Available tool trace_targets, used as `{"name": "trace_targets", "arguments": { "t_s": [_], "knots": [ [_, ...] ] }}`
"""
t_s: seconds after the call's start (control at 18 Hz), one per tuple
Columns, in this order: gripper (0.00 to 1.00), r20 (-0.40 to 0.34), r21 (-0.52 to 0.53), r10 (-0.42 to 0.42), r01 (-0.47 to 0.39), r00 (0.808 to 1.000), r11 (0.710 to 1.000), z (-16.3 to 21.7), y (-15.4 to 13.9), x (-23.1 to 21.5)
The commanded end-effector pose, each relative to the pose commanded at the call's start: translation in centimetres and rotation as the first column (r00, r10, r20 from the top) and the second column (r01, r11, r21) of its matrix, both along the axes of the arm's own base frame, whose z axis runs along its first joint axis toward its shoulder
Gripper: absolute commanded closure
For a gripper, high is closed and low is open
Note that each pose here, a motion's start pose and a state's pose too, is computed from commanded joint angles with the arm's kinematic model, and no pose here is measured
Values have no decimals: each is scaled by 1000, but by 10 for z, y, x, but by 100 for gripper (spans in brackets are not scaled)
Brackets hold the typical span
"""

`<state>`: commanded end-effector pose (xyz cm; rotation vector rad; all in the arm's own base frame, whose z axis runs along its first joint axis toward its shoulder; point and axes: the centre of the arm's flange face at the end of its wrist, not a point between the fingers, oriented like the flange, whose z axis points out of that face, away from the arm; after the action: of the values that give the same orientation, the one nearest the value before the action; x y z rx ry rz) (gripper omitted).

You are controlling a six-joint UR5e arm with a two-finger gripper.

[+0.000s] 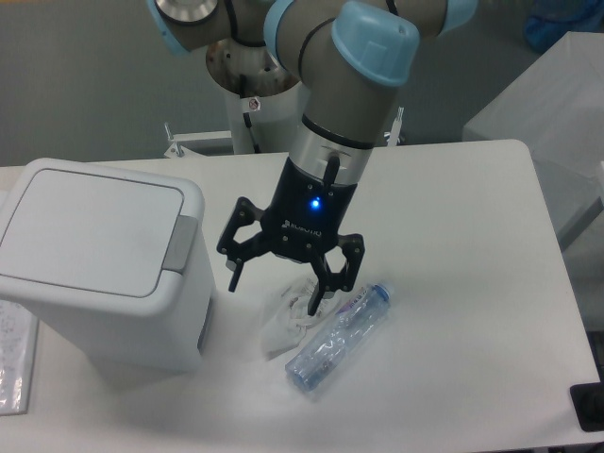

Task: Open the trash can
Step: 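Move the gripper up and over toward the trash can lid edge, then hook the gripper finger under the lid edge and lift it open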

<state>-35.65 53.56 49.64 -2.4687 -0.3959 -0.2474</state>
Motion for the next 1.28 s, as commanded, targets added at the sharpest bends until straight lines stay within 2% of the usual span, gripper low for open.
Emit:
{"name": "trace_targets", "arguments": {
  "t_s": [0.5, 1.28],
  "knots": [
    [0, 18, -39, -48, 49, 999, 998, -12, -3, 52],
    [0, 21, -70, -44, 45, 999, 997, -28, -14, 62]
  ]
}}
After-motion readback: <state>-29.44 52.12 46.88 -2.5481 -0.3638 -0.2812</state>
